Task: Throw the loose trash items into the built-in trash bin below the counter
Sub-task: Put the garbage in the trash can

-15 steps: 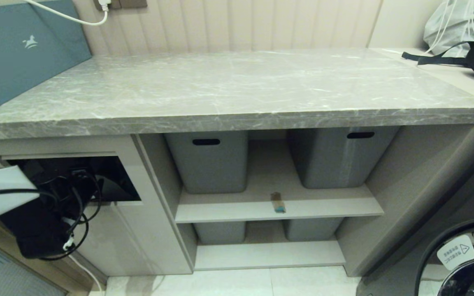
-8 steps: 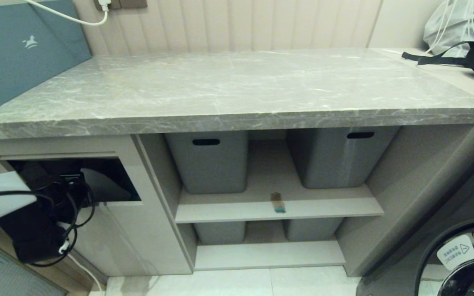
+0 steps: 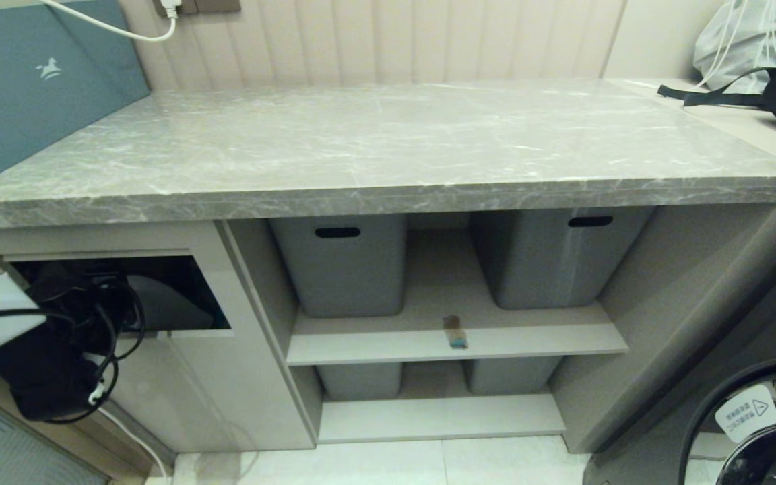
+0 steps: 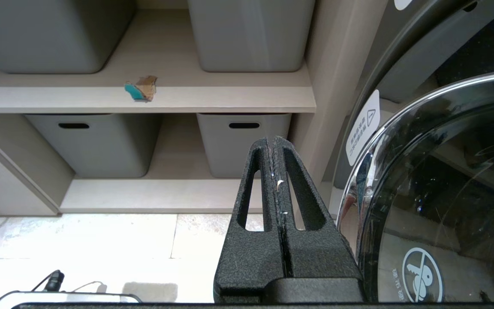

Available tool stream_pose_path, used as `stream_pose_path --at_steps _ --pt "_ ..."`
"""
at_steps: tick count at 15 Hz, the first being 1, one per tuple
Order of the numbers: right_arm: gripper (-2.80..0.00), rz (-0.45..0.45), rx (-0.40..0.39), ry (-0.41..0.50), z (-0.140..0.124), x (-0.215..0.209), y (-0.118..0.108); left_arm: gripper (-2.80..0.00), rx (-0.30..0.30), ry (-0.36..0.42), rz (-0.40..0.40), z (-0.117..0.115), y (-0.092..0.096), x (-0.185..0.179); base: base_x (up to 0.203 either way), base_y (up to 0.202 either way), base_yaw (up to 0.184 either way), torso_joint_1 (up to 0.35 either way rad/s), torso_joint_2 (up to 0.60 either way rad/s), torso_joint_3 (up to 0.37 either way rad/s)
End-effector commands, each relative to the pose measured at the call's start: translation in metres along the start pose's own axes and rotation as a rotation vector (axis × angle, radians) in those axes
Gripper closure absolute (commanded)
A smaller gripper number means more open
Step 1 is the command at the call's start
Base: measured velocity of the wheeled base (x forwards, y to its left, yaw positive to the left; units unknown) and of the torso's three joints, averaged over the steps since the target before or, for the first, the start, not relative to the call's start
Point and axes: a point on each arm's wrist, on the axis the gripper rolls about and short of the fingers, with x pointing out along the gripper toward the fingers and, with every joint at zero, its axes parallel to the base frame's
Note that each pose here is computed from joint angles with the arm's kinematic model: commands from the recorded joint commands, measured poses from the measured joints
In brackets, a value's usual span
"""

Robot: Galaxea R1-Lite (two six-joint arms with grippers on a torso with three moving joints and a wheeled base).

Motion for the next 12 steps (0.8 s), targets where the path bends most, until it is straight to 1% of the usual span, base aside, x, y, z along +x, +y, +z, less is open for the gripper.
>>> stream_pose_path --at_steps 1,3,4,6,7,9,12 --pt "0.0 0.0 0.001 0.0 0.0 0.0 0.0 -2.8 -0.006 -0.034 -0.021 0.011 0.0 0.005 0.0 0.0 0.0 0.0 0.0 0.0" --pt "0.0 -0.001 0.006 0.0 0.0 0.0 0.0 -2.8 -0.001 -0.061 -0.015 0.022 0.003 0.005 0.0 0.0 0.0 0.0 0.0 0.0" --pt "0.0 -0.001 0.006 0.0 0.0 0.0 0.0 -2.8 0.0 -0.064 -0.013 0.024 0.004 0.006 0.0 0.0 0.0 0.0 0.0 0.0" --pt "0.0 -0.001 0.006 0.0 0.0 0.0 0.0 -2.8 0.007 -0.087 0.003 0.036 0.011 0.005 0.0 0.0 0.0 0.0 0.0 0.0" --pt "0.0 -0.001 0.006 0.0 0.0 0.0 0.0 -2.8 0.008 -0.091 -0.001 0.038 0.011 0.006 0.0 0.0 0.0 0.0 0.0 0.0" --pt "0.0 -0.001 0.006 0.0 0.0 0.0 0.0 -2.8 0.01 -0.104 -0.007 0.042 0.017 0.013 0.0 0.0 0.0 0.0 0.0 0.0" --pt "0.0 -0.001 0.006 0.0 0.0 0.0 0.0 -2.8 0.011 -0.104 -0.018 0.041 0.02 0.018 0.0 0.0 0.0 0.0 0.0 0.0"
